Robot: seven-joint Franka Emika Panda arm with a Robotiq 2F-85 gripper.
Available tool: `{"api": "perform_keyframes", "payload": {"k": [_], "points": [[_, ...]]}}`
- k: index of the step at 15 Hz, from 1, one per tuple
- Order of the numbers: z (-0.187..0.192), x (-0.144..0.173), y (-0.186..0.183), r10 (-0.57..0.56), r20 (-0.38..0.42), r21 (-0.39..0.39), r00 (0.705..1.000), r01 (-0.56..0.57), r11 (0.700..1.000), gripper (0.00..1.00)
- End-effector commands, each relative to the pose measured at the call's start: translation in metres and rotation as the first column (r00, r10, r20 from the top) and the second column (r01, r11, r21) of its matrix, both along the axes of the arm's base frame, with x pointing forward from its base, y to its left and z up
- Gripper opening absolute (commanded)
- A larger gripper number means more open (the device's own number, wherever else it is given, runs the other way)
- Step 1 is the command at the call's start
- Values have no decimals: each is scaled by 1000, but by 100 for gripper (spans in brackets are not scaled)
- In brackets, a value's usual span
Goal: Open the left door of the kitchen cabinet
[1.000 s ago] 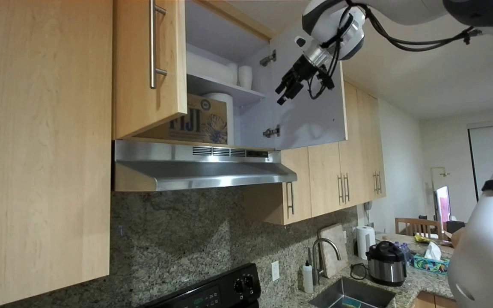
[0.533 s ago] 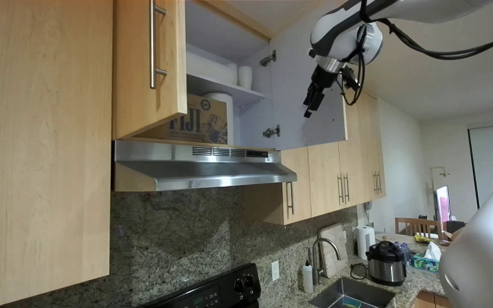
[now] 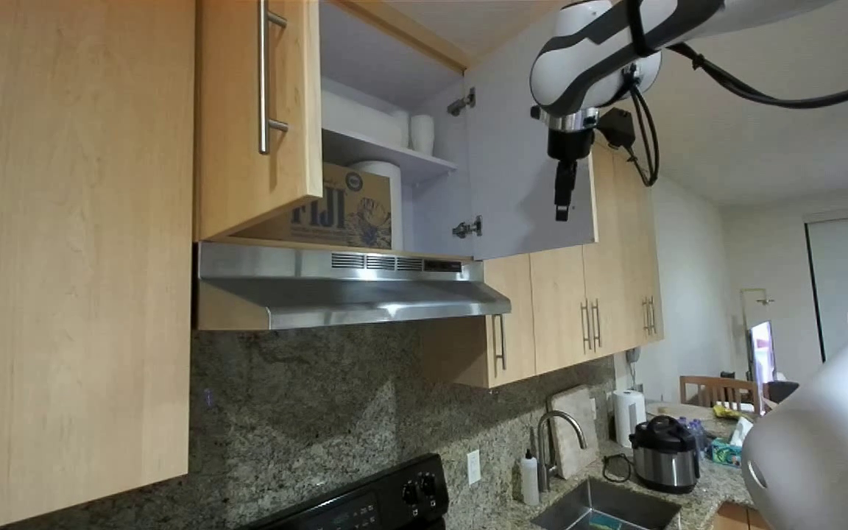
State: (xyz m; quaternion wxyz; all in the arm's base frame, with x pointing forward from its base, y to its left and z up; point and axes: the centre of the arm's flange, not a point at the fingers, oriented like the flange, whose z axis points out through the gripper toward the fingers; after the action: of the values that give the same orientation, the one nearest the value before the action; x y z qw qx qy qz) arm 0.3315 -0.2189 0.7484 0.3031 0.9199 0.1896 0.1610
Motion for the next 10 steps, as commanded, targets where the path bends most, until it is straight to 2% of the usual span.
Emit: {"api": "perform_keyframes", "payload": {"k": [1,5,10], "points": [[-12,6,41,-98,-100,94,990,107,990,100],[-12,6,81,-52,-125,259,991,83,962,100],[-3,6,105,24,-64,440,998,7,898,100]]}}
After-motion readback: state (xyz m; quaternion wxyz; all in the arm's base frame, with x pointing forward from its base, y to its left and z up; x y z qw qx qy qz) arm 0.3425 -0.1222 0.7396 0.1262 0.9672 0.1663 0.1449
